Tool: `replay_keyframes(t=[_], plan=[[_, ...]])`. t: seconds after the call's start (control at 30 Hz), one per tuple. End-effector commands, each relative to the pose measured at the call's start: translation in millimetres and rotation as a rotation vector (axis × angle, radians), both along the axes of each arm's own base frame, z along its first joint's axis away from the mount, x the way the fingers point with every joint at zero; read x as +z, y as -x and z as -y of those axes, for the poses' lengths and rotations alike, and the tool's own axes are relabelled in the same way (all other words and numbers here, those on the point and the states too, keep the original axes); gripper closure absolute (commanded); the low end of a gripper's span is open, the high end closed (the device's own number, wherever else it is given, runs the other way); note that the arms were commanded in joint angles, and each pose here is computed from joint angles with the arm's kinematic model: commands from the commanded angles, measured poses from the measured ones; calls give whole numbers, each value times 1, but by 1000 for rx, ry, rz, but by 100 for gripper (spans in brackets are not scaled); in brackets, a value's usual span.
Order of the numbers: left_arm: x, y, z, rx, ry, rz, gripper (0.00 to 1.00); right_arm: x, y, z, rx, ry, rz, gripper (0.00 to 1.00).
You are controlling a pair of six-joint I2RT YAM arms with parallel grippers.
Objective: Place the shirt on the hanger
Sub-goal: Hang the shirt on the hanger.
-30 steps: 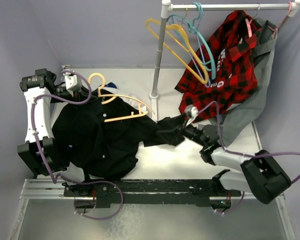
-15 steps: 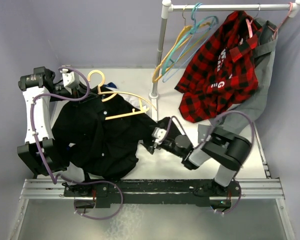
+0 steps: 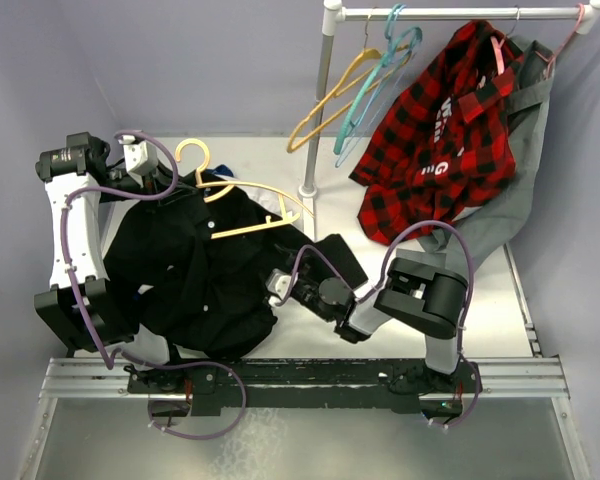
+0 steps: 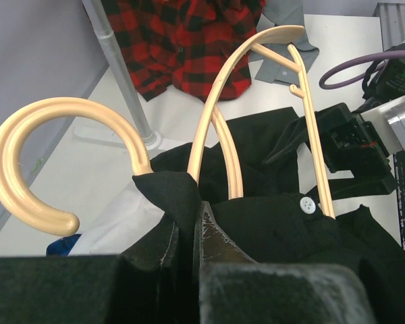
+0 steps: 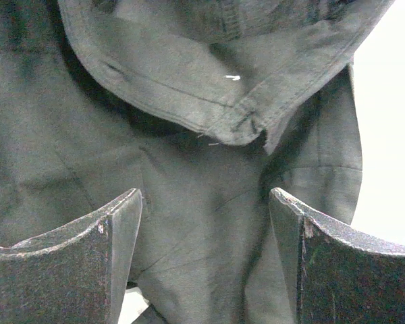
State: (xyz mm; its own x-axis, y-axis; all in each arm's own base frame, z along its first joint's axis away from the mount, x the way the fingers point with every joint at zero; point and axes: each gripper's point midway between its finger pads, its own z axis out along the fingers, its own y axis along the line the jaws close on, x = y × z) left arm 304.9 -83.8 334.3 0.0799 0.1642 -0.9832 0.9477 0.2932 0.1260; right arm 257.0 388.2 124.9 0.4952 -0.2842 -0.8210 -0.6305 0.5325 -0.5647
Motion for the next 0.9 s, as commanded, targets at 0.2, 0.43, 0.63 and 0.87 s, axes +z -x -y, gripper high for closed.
replay_keyframes(t=[0.2,0.43,0.63,0.87], plan=[[25,22,14,-24,70,64,100,103,-13,18,-147,-286,239,28],[22,26,15,-24,63,56,100,113,-24,11,-180,-307,270,37],[18,26,14,-22,57,49,100,119,-31,8,-194,-320,285,44],[16,25,14,-22,59,41,100,124,-41,2,-193,-330,306,50]])
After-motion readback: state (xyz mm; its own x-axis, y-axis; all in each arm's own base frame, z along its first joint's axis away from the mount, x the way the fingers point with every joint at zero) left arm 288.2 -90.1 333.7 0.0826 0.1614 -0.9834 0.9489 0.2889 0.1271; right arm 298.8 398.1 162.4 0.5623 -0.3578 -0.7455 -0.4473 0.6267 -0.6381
